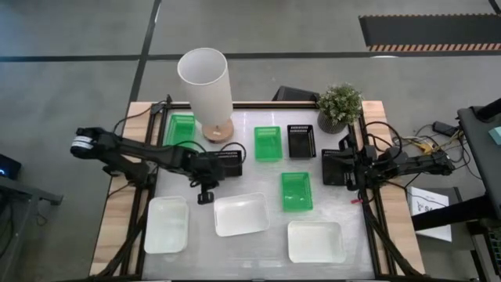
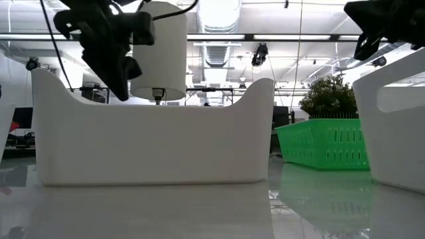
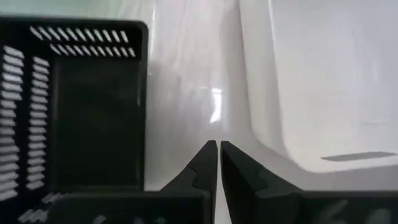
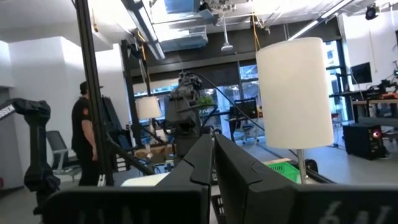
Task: Stack baskets by color
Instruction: Stack the left black bin on top of the other black bin
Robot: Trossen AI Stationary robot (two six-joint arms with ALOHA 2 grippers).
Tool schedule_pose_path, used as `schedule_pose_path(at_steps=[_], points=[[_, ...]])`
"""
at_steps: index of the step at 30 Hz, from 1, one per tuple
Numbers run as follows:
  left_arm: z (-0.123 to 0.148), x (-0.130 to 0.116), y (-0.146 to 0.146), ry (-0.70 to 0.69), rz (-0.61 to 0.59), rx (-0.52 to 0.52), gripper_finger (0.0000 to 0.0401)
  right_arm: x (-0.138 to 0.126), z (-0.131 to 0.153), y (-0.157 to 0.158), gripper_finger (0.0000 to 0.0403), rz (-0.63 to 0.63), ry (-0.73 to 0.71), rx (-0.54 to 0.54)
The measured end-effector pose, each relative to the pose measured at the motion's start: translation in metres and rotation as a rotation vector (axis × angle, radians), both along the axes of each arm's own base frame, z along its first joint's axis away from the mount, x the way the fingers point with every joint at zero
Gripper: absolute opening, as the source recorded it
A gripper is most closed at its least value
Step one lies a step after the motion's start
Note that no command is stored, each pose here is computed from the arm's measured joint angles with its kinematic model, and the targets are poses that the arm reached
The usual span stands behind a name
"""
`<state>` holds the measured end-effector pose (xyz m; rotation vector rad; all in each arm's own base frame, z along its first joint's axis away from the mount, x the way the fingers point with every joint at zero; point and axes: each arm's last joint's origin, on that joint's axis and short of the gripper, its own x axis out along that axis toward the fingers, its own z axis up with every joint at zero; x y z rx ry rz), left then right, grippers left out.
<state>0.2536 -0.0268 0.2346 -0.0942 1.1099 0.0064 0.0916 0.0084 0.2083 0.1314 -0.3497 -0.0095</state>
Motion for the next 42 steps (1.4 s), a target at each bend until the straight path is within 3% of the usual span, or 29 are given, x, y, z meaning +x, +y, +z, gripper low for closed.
schedule_pose_path(at_steps=[4,9,17,34,42], points=[[-0.01,0.006,0.0,0.045,-0.011,0.045,0.0022,0.0,0.0,0.0,0.0009,0.0,0.004,-0.001],[-0.021,0.009,0.001,0.094,-0.002,0.087,0.0077,0.0,-0.001,0.0,0.0009,-0.001,0.009,-0.003],[-0.016,0.006,0.005,0.088,0.003,0.224,0.0146,0.0,-0.001,0.0,0.0009,0.0,0.011,-0.002],[-0.044,0.012,0.007,0.17,0.028,0.323,0.0106,0.001,-0.002,0.0,0.0009,0.002,0.017,-0.003],[-0.06,0.017,0.007,0.235,0.017,0.331,0.0056,0.001,-0.001,0.0,0.0009,0.001,0.016,-0.002]])
